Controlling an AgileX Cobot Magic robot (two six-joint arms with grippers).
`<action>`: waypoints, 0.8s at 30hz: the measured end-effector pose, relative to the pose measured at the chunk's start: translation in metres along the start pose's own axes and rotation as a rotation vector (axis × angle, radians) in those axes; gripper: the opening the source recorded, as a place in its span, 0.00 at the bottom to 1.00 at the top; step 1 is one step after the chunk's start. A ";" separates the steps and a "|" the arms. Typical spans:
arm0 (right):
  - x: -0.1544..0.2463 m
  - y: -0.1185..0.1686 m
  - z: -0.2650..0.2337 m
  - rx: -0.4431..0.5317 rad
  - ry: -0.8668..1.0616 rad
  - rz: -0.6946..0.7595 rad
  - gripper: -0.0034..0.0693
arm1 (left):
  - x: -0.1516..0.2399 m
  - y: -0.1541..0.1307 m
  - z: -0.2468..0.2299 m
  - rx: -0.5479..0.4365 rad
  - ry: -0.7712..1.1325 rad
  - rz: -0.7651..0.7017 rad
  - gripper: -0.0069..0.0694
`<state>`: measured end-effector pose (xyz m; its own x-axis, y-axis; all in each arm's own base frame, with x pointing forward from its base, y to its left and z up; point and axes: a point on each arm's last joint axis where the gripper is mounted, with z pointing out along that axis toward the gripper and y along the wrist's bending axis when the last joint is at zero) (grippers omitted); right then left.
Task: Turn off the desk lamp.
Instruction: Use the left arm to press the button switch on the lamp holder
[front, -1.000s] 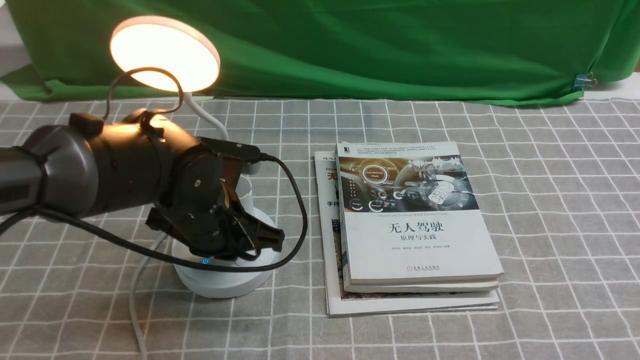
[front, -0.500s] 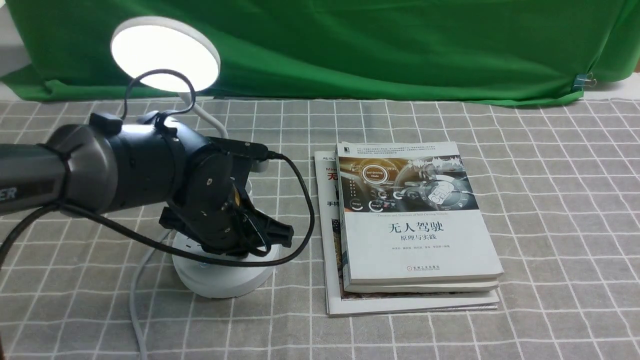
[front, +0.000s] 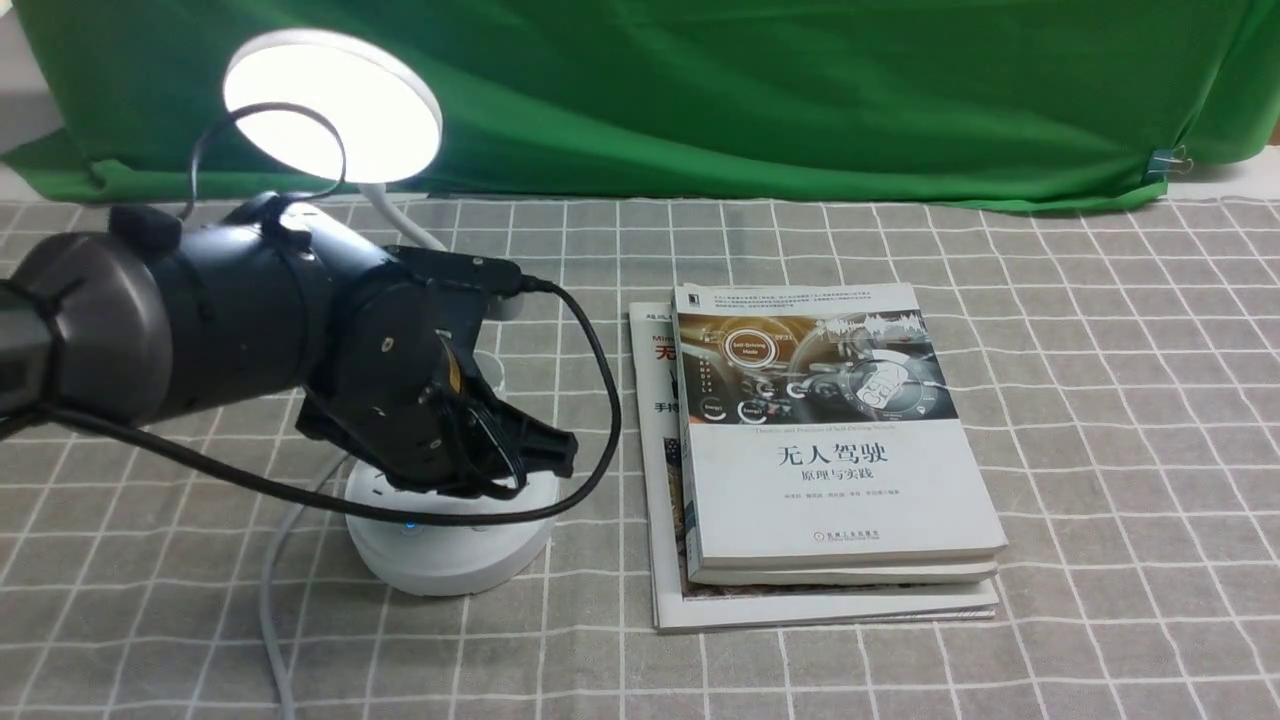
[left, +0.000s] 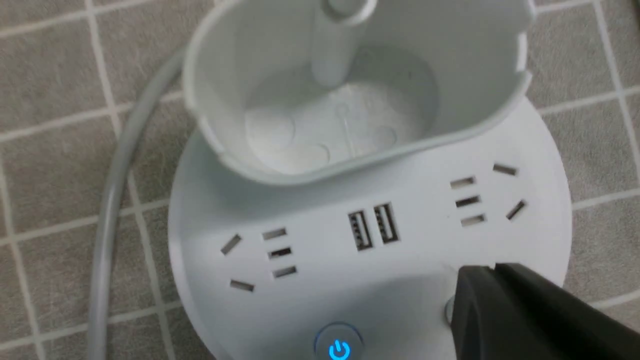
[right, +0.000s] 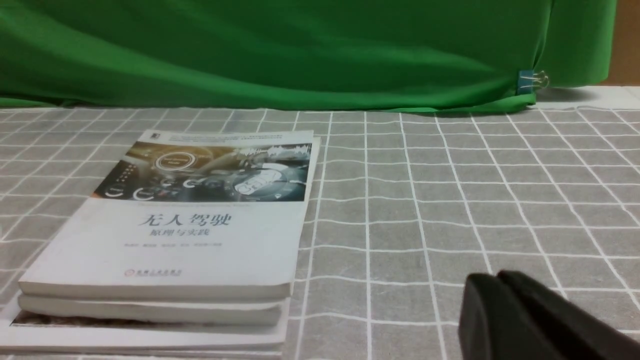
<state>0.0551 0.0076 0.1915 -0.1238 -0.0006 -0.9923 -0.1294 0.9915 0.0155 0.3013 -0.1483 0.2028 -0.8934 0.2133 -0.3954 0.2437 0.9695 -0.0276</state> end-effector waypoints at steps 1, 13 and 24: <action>0.000 0.000 0.000 0.000 0.000 0.000 0.10 | 0.001 0.000 0.002 -0.001 0.005 0.001 0.09; 0.000 0.000 0.000 0.000 0.000 0.000 0.10 | 0.006 0.000 0.024 -0.013 0.058 0.007 0.09; 0.000 0.000 0.000 0.000 0.000 0.000 0.10 | 0.004 0.001 0.001 -0.002 0.003 0.005 0.09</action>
<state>0.0551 0.0076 0.1915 -0.1238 -0.0006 -0.9923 -0.1294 0.9915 0.0155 0.2982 -0.1469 0.2008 -0.8932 0.2181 -0.3931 0.2471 0.9687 -0.0241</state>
